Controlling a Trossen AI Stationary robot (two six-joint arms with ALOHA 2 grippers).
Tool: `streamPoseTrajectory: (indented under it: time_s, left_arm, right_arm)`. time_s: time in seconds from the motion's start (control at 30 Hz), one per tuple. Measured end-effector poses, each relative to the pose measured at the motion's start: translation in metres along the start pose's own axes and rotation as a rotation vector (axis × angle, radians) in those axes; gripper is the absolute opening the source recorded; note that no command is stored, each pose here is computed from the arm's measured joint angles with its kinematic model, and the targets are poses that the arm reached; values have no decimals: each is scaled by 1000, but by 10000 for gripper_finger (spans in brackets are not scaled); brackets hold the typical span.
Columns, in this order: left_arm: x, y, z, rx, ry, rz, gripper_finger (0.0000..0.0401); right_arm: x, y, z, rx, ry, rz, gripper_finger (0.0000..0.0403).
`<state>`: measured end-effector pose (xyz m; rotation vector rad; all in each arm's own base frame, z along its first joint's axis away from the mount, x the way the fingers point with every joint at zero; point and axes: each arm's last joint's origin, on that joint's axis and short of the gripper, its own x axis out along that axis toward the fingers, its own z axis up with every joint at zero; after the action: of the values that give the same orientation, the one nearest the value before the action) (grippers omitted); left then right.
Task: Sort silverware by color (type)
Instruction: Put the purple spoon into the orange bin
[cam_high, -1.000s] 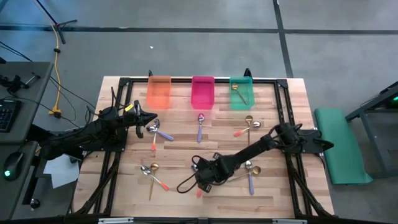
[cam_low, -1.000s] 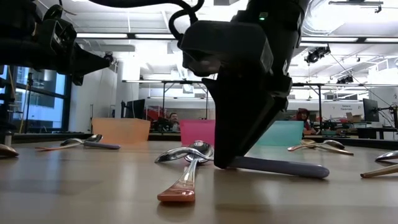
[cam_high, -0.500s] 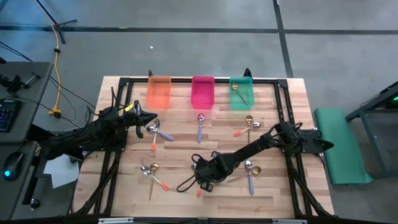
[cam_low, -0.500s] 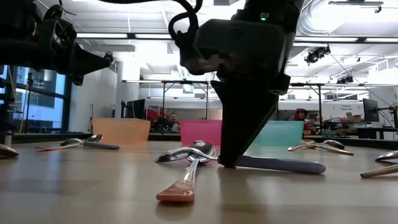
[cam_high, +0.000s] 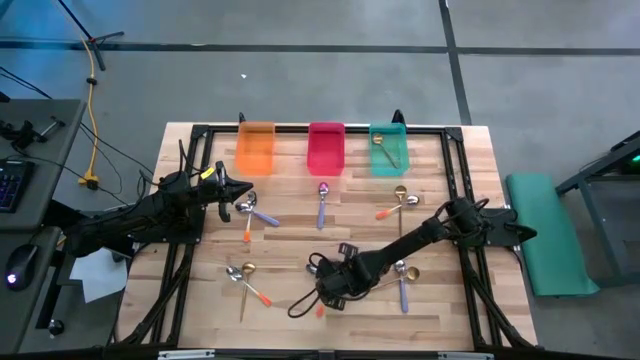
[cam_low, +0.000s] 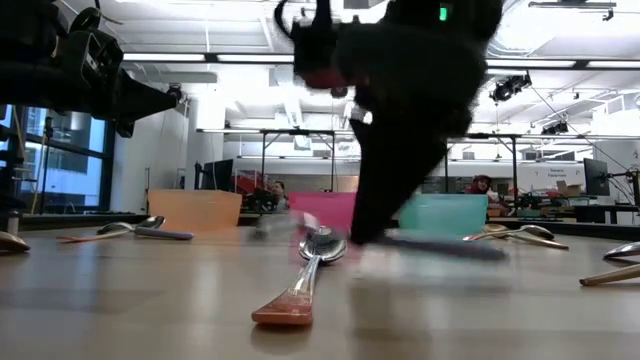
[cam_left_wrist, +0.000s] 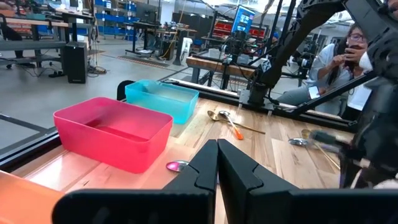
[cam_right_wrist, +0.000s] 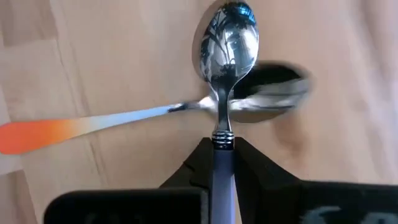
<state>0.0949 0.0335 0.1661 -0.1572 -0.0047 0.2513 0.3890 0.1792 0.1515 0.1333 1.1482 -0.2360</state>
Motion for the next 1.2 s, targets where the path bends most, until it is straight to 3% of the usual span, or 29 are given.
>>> streamPoseTrajectory:
  time_s: [0.23, 0.4, 0.63, 0.83, 1.03, 1.2]
  left_arm:
    - [0, 0, 0, 0, 0, 0, 3]
    - [0, 0, 0, -2, 0, 0, 3]
    - [0, 0, 1, -1, -11, -2, 3]
    - [0, -1, 4, 5, -45, -12, 3]
    - [0, -2, 4, 52, -42, -31, 3]
    - [0, -2, 4, 50, -36, -49, 3]
  right_arm:
    - [-29, -4, 7, -82, -84, -29, 14]
    - [-34, -21, 24, -187, -111, -30, 14]
    - [-24, -65, 53, -331, -112, -38, 0]
    - [-15, -109, 91, -402, -243, 81, 2]
    - [-9, -157, 110, -374, -283, 143, 2]
    - [-2, -173, 106, -258, -194, 170, 0]
